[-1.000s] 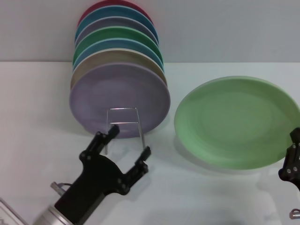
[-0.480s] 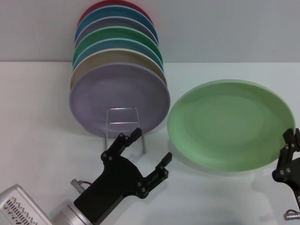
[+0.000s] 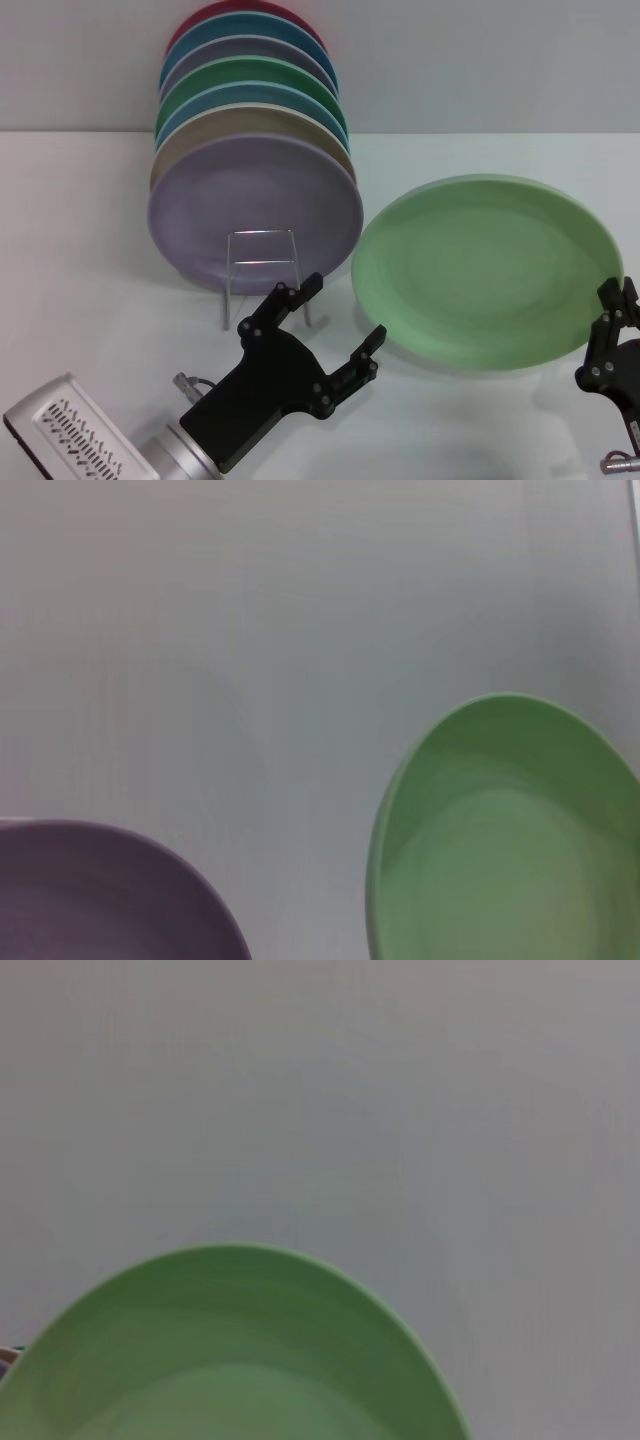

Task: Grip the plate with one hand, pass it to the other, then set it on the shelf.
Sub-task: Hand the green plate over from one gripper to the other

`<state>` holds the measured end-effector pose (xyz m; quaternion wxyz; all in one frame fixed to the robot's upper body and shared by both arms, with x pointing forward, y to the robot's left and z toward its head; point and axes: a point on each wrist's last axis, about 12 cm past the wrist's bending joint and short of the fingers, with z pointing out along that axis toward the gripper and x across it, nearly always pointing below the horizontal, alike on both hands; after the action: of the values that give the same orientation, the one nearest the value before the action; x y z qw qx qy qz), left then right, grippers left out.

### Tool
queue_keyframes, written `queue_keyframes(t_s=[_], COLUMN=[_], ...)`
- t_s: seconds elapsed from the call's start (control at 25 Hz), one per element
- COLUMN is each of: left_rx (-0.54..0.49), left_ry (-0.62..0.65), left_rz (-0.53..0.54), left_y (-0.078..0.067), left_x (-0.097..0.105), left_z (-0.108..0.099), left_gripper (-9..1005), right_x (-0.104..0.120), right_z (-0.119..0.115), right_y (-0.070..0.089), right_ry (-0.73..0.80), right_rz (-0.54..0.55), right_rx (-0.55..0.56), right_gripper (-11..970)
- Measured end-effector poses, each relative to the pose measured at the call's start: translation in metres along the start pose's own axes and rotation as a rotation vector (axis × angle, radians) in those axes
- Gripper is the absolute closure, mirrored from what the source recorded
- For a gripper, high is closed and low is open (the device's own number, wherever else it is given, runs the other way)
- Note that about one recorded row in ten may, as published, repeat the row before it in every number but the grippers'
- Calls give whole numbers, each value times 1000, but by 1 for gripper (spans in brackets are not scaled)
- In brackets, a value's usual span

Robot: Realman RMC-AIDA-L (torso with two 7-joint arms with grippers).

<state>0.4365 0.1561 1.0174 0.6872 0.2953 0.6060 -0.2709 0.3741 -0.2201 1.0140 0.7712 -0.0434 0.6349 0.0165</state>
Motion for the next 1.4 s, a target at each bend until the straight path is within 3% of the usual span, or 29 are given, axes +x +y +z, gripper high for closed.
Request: queue_keyframes(t_s=[0.44,0.8,1.4], left_rx=[18,-27,-41], left_ry=[33,51,68], left_rz=[-41,-45,-41], left_y=[9,21,24], left_x=[-1,-1,-3], left_z=[18,25,34], left_gripper=[212,213,214], right_x=[1,1,-3], right_z=[-2,0,5], right_y=[0,2,6], right_ry=[4,8,-2], right_rz=[-7,-25,-107], right_rx=[-9,-19,21], right_gripper=[942,943,943])
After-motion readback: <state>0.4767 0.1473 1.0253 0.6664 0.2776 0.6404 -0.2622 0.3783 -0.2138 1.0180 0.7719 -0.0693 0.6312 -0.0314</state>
